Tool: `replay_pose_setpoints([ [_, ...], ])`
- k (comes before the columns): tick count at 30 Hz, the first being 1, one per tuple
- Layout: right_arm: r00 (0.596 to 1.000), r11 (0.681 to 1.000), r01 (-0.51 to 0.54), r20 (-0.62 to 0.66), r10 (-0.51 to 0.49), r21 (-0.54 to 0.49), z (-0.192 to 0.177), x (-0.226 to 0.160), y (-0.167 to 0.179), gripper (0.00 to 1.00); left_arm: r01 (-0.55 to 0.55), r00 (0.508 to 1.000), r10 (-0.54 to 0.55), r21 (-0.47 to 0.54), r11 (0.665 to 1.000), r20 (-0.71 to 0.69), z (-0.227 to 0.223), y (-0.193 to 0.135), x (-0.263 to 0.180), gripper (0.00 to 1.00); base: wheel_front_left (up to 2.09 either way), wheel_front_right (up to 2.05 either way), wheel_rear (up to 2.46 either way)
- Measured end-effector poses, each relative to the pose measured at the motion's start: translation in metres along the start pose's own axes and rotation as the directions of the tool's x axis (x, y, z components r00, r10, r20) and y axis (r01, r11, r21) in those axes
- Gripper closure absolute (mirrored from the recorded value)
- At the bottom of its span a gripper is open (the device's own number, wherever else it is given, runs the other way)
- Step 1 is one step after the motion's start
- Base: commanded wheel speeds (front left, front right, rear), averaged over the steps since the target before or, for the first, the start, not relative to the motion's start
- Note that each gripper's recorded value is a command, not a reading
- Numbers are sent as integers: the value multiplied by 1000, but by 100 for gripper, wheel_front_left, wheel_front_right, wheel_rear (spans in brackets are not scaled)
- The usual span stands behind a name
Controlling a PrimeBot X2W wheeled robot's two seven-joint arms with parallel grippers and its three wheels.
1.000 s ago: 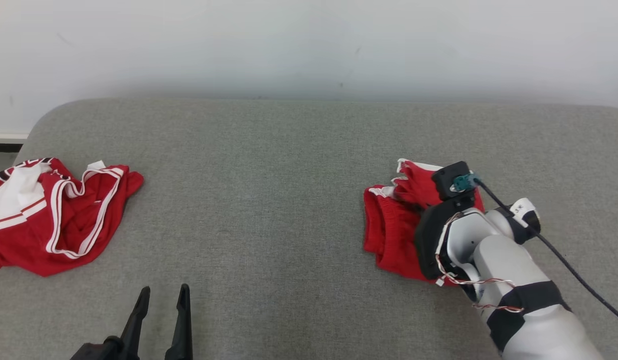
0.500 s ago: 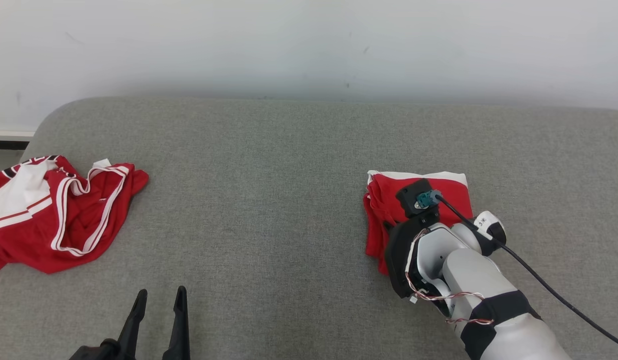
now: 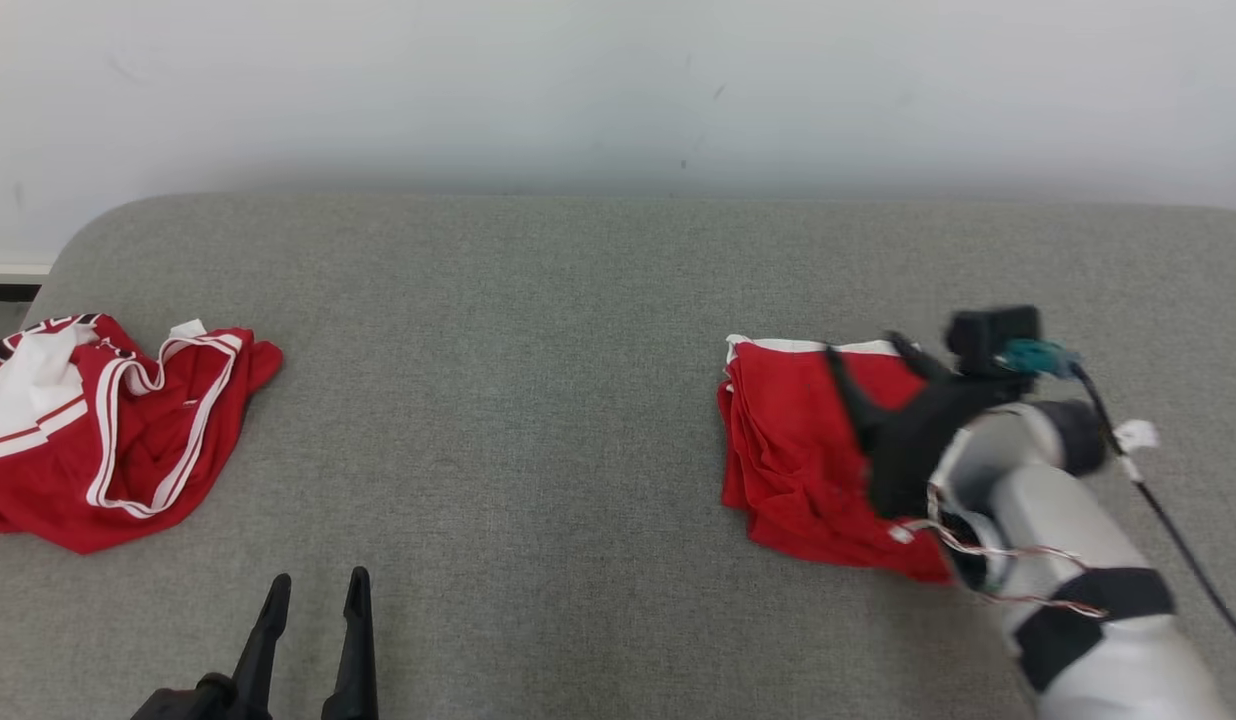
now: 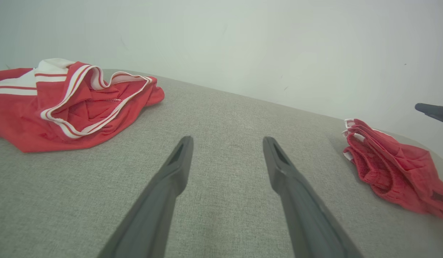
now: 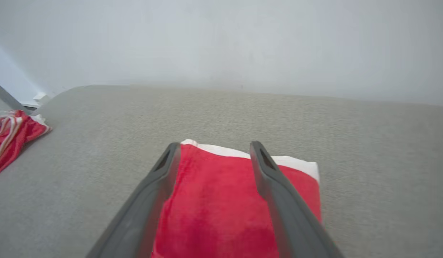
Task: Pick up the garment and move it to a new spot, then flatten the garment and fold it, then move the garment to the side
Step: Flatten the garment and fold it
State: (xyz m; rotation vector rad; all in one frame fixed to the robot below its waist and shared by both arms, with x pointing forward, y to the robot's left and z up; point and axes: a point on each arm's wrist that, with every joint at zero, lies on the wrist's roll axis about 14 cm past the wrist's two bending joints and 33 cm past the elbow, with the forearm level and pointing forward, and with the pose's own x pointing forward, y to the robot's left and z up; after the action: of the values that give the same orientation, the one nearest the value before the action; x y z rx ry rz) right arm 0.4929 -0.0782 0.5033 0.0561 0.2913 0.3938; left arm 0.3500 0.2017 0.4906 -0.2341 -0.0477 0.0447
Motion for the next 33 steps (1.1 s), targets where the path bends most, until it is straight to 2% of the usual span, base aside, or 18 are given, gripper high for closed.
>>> replay_pose_setpoints([
  [2,997,995,65,-38,-67,-72,-16,-8,-27,0,2,1000,-2,0,1000,-1,0,0,0,0,0,0,0],
  [3,994,992,86,-56,-92,-97,-25,-12,-36,51,2,1000,-2,-1,1000,0,0,-1,0,0,0,0,0],
  [4,992,988,97,-69,-106,-120,-33,-15,-41,92,3,1000,-3,-2,1000,-1,0,-1,0,0,0,0,0],
  [5,992,988,97,-69,-106,-120,-33,-15,-41,100,3,1000,-3,-2,1000,-1,0,-1,0,0,0,0,0],
  [7,988,981,103,-98,-120,-165,-48,-18,-44,100,4,1000,-4,-2,1000,-1,0,-1,1,0,0,0,0],
  [10,987,986,77,-126,-96,-149,-67,-17,-28,100,3,1000,-3,-2,1000,-4,-2,-1,2,0,0,0,0],
  [15,986,986,-29,-166,1,-166,-87,-12,18,100,4,1000,-4,-1,1000,-4,-1,-1,4,0,0,0,0],
  [21,964,966,-171,-234,124,-192,-112,-17,66,100,2,1000,-2,-2,1000,-1,0,0,2,0,0,0,0],
  [26,944,949,-281,-221,247,-143,-113,-26,109,100,-4,1000,4,-7,1000,6,2,1,1,0,0,0,0],
  [29,943,949,-299,-185,276,-105,-104,-28,118,100,-2,1000,2,-9,1000,10,3,0,1,0,0,0,0],
  [33,959,959,-279,-58,276,-49,-74,-28,118,100,2,1000,-2,-10,1000,18,5,-2,0,0,0,0,0],
])
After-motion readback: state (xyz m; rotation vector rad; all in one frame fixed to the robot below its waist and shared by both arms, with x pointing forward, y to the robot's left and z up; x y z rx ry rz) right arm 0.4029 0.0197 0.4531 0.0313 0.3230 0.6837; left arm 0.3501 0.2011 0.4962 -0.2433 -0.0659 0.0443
